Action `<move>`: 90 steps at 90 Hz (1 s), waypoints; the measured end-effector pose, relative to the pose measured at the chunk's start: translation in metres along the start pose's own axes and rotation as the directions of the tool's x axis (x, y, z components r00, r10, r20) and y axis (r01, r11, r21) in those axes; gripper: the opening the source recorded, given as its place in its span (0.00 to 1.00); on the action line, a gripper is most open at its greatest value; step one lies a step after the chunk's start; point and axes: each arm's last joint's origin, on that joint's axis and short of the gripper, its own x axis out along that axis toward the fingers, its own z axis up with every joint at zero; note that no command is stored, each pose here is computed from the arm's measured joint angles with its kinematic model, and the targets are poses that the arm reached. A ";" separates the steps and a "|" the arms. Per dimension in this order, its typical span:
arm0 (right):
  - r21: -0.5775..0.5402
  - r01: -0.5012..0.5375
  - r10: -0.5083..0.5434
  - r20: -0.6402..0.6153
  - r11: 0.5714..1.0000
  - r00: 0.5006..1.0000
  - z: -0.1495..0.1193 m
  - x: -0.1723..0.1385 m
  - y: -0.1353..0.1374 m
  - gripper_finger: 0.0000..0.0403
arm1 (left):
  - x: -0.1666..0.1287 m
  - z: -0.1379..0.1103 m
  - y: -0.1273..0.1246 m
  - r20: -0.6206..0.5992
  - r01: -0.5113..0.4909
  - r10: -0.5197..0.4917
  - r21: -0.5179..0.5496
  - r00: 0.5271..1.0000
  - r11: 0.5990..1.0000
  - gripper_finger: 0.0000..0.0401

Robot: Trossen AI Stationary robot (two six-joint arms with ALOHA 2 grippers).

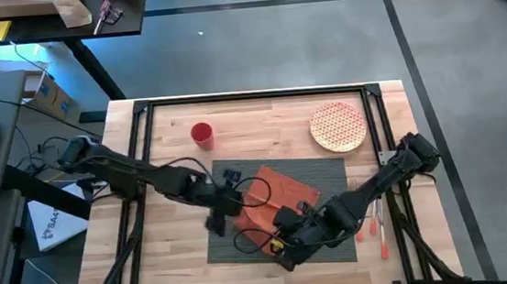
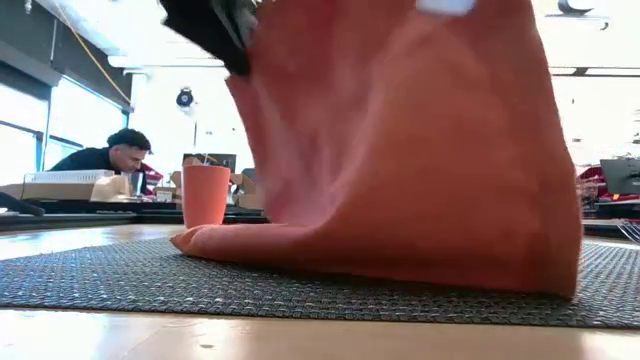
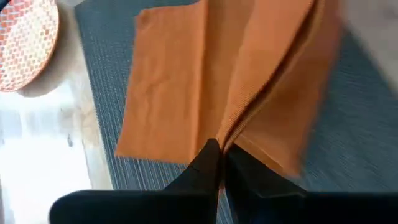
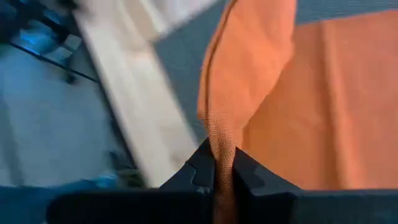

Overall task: Set table place
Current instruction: Fold the orange table napkin

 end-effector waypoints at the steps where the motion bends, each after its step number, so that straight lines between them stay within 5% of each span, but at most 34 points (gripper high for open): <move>1: 0.012 0.003 -0.003 0.006 1.000 1.000 0.000 0.000 0.000 0.00 | -0.003 0.001 0.001 0.005 -0.001 0.001 -0.005 1.000 1.000 0.00; 10: 0.142 0.137 -0.147 0.060 0.980 0.987 0.001 0.000 -0.012 0.00 | -0.018 0.002 0.013 0.057 -0.030 0.033 -0.055 0.998 0.998 0.00; 19: 0.260 0.331 -0.353 0.040 0.907 0.935 0.002 -0.002 -0.035 0.00 | -0.007 0.002 0.025 0.055 -0.061 0.064 -0.064 0.996 0.996 0.00; 35: 0.222 0.580 -0.588 -0.035 0.784 0.808 0.007 -0.008 -0.065 0.00 | 0.044 -0.008 0.039 -0.054 -0.120 0.116 -0.064 0.992 0.991 0.00; 61: 0.083 0.711 -0.708 -0.065 0.699 0.703 0.011 0.027 -0.081 0.00 | 0.098 -0.018 0.049 -0.153 -0.167 0.160 -0.034 0.975 0.985 0.00; 73: 0.033 0.632 -0.624 -0.121 0.774 0.772 0.011 0.034 -0.073 0.00 | 0.077 -0.017 0.044 -0.239 -0.108 0.112 0.030 0.965 0.994 0.00; 90: 0.014 0.308 -0.304 -0.118 0.951 0.945 0.011 0.020 -0.038 0.00 | 0.017 -0.006 0.038 -0.205 0.135 -0.133 -0.004 0.970 0.991 0.00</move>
